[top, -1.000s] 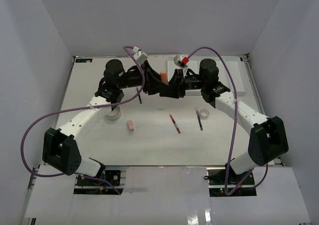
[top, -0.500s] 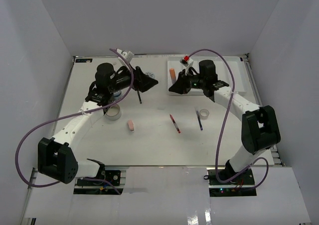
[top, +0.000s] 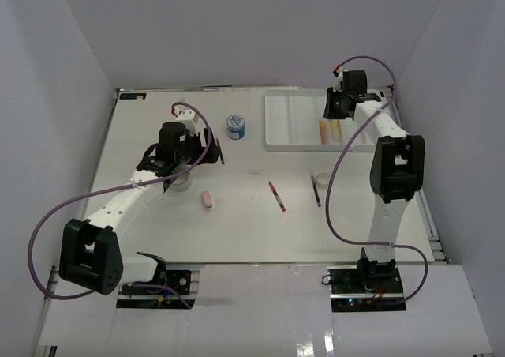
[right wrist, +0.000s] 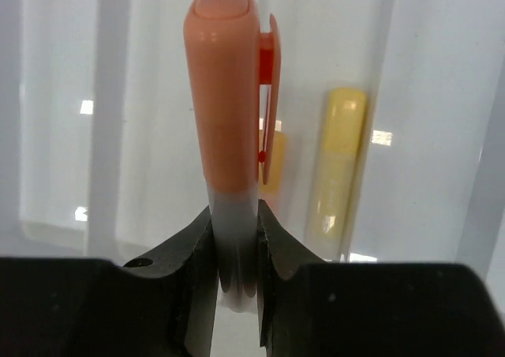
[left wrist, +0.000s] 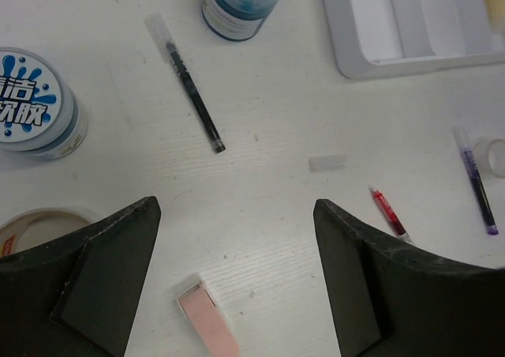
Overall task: Sort the stationery into containers
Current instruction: Place the pen in the storage box.
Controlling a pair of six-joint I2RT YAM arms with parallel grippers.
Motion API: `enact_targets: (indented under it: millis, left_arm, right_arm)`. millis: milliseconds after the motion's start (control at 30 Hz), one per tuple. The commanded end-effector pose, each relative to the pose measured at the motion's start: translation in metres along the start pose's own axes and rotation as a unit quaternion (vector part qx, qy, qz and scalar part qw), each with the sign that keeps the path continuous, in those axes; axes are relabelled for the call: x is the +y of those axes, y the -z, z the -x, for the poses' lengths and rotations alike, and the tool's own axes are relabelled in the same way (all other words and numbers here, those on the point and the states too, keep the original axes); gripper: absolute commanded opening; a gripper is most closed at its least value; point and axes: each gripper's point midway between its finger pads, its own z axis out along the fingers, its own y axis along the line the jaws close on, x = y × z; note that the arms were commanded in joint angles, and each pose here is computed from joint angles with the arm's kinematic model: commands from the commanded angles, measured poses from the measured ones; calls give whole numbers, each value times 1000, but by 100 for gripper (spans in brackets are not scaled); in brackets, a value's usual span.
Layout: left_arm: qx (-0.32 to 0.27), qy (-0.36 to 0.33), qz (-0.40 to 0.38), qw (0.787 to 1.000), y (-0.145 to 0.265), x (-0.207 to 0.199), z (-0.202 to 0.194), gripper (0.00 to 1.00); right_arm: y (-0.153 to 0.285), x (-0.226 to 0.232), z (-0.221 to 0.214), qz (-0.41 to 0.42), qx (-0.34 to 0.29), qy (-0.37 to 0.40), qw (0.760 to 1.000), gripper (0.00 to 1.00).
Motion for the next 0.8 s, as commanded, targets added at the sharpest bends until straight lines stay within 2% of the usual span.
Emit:
enact_targets:
  millis: [0, 67, 133, 233, 300, 333, 500, 667, 767]
  left_arm:
    - [-17, -17, 38, 999, 4, 15, 11, 90]
    - [-14, -19, 39, 999, 4, 16, 8, 90]
    - [-16, -21, 59, 998, 4, 23, 8, 90]
    - [-14, -22, 61, 998, 4, 24, 6, 90]
    - [-12, -22, 61, 998, 3, 25, 5, 90]
    - [-11, -22, 62, 998, 2, 25, 4, 90]
    - [-9, -22, 57, 998, 2, 23, 4, 90]
    - [-5, -20, 53, 998, 0, 22, 2, 90]
    - [-7, -19, 52, 998, 0, 22, 3, 90]
  right_arm:
    - [-18, -27, -20, -49, 54, -7, 997, 11]
    - [-25, -32, -13, -54, 53, -6, 997, 14]
    - [-36, -36, -25, -55, 73, -9, 996, 16]
    - [-41, -39, -29, -63, 78, -15, 995, 30]
    - [-42, -41, -35, -66, 85, -17, 994, 32]
    - [-42, -41, -38, -67, 88, -17, 994, 37]
    - [-26, -37, -28, -65, 75, -11, 995, 57]
    - [1, -25, -13, -58, 53, -7, 997, 59]
    - [33, -3, -2, -48, 24, 7, 999, 60]
